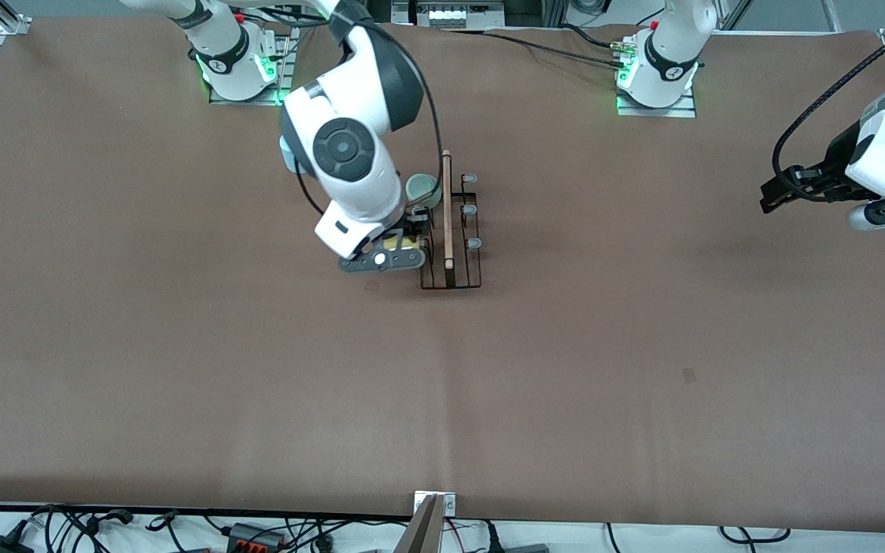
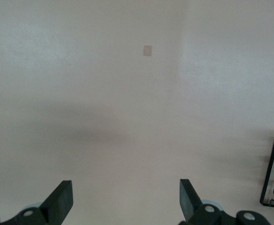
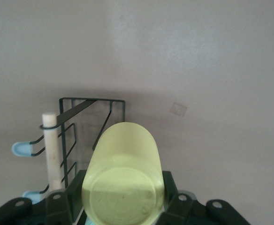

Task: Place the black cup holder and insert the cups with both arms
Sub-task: 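Carry the yellow cup to the rack with the right gripper, then lower the yellow cup onto a rack peg and open the right gripper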

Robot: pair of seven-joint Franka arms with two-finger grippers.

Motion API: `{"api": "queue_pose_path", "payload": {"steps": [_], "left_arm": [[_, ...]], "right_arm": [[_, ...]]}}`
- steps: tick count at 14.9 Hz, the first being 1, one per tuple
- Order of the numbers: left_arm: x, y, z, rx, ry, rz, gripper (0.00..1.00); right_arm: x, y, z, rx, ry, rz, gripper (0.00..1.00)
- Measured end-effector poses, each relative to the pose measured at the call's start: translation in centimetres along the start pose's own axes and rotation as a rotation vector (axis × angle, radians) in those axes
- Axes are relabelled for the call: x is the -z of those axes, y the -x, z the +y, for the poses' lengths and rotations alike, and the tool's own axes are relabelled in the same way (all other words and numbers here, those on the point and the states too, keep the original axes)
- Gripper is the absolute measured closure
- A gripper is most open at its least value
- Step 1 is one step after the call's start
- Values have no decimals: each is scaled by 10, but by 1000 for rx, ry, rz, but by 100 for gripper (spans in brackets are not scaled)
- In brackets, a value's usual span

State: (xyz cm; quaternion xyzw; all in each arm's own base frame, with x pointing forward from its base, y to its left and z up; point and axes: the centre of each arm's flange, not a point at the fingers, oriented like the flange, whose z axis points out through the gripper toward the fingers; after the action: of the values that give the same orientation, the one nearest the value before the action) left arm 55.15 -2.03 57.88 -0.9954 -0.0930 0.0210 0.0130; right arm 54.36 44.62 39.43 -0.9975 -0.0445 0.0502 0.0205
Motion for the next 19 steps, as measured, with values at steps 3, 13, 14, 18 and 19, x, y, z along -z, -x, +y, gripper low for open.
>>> {"api": "queue_pose_path", "payload": {"steps": [3, 13, 14, 18, 19], "left_arm": [[0, 0, 0, 0, 0, -1, 0], [0, 0, 0, 0, 0, -1, 0], [0, 0, 0, 0, 0, -1, 0], [0, 0, 0, 0, 0, -1, 0], [0, 0, 0, 0, 0, -1, 0]], "right_arm": [[-11, 8, -15, -16, 7, -1, 32], [-29, 4, -28, -26, -7, 49, 32], [-29, 3, -28, -26, -9, 53, 32], [-36, 3, -30, -24, -4, 52, 32], [-39, 3, -31, -23, -1, 49, 32]]}}
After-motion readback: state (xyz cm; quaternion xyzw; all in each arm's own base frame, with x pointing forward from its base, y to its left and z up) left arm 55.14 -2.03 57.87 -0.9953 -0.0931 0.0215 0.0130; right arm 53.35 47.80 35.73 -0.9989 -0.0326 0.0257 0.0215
